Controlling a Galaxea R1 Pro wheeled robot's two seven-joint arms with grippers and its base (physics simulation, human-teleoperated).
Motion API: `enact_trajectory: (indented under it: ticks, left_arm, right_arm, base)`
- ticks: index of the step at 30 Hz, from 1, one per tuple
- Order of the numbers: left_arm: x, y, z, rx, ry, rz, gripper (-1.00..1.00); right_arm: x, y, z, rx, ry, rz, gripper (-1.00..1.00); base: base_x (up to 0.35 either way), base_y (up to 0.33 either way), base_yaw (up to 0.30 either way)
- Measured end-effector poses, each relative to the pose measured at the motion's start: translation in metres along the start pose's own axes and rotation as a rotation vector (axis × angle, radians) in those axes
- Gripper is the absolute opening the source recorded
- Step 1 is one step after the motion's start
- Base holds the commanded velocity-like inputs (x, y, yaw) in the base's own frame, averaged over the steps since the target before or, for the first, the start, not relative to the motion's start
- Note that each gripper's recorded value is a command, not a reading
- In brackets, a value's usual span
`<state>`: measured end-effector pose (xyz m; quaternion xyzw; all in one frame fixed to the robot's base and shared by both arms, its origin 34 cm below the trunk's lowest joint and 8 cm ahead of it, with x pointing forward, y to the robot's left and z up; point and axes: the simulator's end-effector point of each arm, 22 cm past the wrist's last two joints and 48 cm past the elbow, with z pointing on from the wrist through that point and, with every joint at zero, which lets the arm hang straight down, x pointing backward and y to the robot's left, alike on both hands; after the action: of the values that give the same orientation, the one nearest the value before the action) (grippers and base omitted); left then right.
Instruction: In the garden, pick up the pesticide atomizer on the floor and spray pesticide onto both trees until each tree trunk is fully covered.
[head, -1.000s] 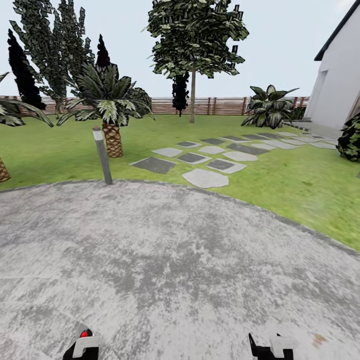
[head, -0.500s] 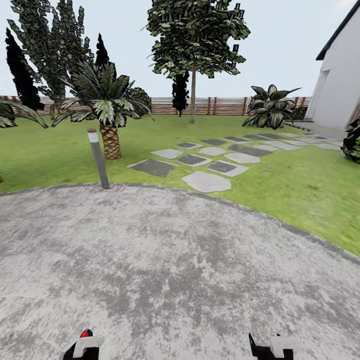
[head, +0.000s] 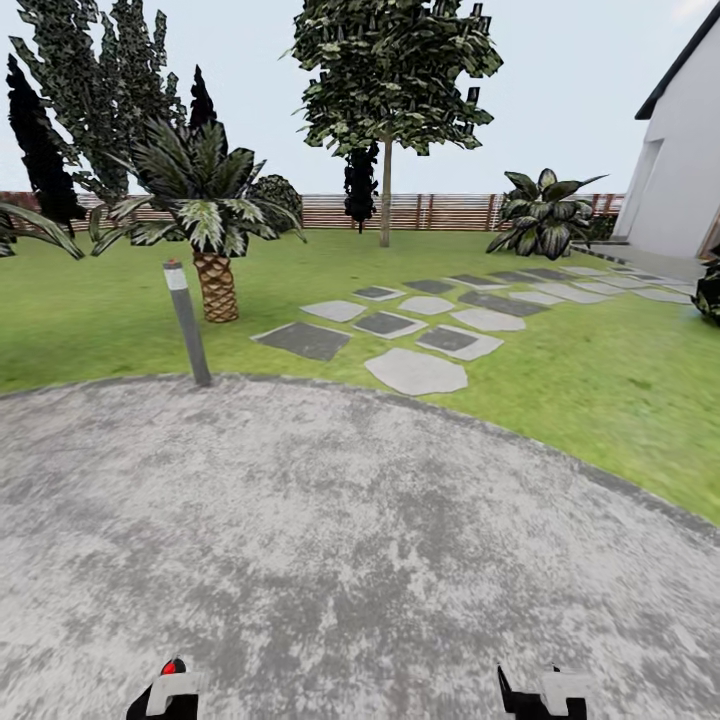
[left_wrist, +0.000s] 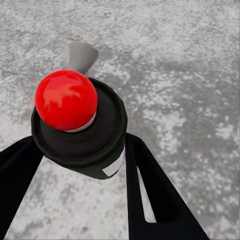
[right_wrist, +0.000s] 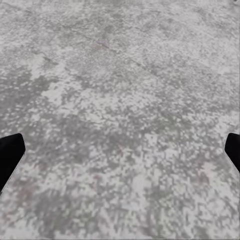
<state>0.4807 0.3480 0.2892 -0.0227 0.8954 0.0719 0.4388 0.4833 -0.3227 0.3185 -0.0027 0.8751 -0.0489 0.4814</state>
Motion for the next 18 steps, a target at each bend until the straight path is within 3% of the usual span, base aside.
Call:
enact_trajectory:
  ticks: [18]
  left_arm:
    - [0.0007, 0.0000, -0.0002, 0.000, 0.002, 0.000, -1.00]
  right_arm:
    - [0.0000, 0.0000, 0.0000, 0.000, 0.000, 0.000, 1.00]
  base:
    - [0.339, 0.000, 0.000]
